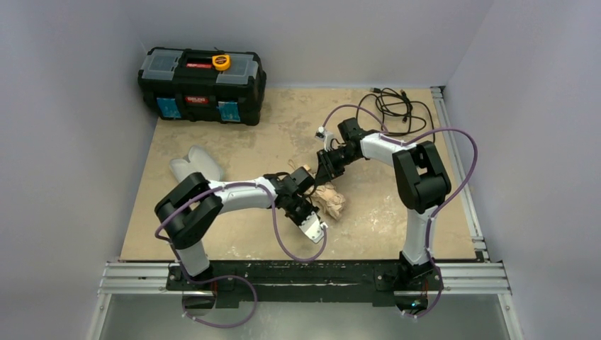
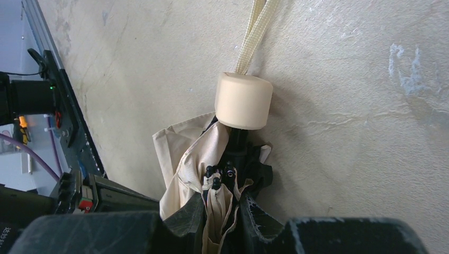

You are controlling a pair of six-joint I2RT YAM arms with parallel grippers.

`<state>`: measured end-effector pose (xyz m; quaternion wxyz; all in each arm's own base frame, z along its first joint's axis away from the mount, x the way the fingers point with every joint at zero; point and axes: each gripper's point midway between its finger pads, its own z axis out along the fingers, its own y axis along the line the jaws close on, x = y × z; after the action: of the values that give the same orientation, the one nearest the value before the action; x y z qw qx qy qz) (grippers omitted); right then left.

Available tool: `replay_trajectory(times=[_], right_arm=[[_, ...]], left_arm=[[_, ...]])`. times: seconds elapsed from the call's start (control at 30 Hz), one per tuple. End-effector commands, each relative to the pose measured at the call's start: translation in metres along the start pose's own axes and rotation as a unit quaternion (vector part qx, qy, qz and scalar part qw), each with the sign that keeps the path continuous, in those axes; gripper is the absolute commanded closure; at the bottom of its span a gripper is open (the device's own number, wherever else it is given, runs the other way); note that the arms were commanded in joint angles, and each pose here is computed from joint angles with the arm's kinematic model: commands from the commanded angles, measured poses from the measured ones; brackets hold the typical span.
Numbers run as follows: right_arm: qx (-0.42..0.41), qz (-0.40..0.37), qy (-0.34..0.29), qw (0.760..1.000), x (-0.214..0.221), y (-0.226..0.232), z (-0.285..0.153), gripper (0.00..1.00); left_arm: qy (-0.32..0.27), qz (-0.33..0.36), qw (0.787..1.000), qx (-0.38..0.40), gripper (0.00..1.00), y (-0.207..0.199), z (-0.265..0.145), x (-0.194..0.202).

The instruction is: Open the umbrella

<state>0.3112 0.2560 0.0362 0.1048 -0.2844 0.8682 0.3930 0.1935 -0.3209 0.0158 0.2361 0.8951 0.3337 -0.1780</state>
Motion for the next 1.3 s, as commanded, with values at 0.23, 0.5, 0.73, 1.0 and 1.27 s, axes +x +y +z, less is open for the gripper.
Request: replay_trajectory(times=[0.23,0.5,0.73,1.0,1.27], right_arm=[[0.048,-0.017,0.033,0.998,0.028,-0.022,0.002,1.00],[0.043,-0.022,0.041,0.998,0.032,-0.017,0.005,1.00],[0.044,-0.024,0.042,0.998,0.029,-0.018,0.004,1.00],[0.044,-0.025,0.043,0.998,0.029,-0.019,0.005,1.00],[0.040,-0.020,0.048,0.998,0.036,-0.020,0.007,1.00]], left_arm=[[-0.053,-0.050,0.983,-0.169,0.60,0.058,-0.064,-0.033],[-0.063,-0.029,0.978,-0.197,0.64,0.099,-0.062,-0.032],[-0.071,-0.026,0.983,-0.167,0.73,0.097,-0.045,-0.031],[-0.066,-0.018,0.990,-0.121,0.70,0.065,-0.032,-0.024],[-0.047,-0.019,0.990,-0.129,0.69,0.078,-0.025,-0.014]])
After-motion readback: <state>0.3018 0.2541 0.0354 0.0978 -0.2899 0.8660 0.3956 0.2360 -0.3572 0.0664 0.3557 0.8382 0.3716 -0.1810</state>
